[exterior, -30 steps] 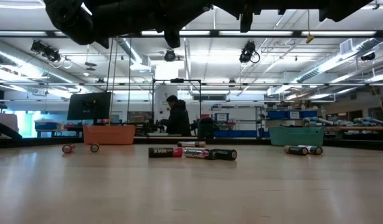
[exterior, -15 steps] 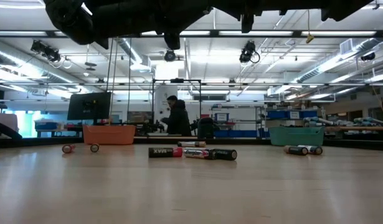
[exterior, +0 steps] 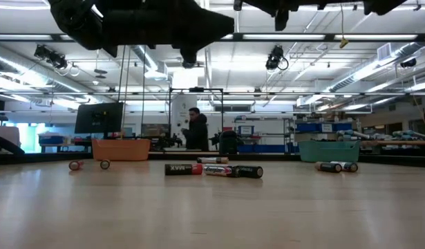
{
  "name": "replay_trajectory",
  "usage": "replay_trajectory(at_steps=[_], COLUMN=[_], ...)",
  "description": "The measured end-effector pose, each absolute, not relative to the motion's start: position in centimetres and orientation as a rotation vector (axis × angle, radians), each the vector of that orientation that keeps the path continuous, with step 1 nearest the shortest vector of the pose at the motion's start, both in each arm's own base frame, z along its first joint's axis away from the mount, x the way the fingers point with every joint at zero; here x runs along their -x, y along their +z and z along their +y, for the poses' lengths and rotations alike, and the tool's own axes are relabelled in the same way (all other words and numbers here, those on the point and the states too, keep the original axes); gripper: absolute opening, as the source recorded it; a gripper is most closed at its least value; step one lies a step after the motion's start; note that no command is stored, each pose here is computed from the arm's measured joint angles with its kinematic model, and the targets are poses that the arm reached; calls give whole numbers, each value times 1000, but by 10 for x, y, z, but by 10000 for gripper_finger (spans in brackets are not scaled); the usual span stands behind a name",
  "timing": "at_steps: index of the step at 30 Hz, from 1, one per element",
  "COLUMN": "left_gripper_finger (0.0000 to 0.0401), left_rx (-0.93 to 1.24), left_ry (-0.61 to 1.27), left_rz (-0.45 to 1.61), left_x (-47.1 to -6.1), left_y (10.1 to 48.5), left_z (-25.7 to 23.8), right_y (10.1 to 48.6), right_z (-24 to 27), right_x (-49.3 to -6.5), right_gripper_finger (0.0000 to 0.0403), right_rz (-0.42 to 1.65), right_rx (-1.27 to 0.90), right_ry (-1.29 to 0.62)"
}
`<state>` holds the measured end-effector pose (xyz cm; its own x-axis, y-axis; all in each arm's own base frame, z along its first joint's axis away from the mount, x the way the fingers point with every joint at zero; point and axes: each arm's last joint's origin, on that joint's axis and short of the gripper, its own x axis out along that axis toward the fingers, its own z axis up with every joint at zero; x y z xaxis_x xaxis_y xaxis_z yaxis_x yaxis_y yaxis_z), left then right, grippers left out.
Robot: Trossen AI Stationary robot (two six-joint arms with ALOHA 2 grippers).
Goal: Sort batteries
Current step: Put the silver battery into the yellow bin
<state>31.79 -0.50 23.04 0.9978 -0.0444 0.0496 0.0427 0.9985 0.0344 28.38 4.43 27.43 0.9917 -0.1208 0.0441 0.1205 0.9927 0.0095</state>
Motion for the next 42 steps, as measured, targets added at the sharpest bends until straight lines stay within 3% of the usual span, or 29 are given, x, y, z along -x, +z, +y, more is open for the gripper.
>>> replay_trajectory(at_steps=[3,9,14,21,31,42], left_gripper_finger=[99,76,45,13,12,12], left_rx=[-94,-104,-102,-93,-87,-106], left_ry=[3,71,100,77,77,77], left_rz=[-25,30,60,65,107,120], left_x=[-318,-315,-308,-300,-296,-294], left_y=[228,227,233,240,237,236], left_z=[-3,14,31,50,62,69], right_y=[284,295,284,260,249,214], right_z=[45,53,69,108,168,204], right_x=[-274,-261,-247,-231,-185,-171], right_gripper_finger=[68,68,68,68,68,68], right_rz=[53,440,761,1050,1276,1355], right_rx=[-36,-151,-362,-737,-1107,-1172], right_ry=[-144,-255,-324,-388,-619,-904])
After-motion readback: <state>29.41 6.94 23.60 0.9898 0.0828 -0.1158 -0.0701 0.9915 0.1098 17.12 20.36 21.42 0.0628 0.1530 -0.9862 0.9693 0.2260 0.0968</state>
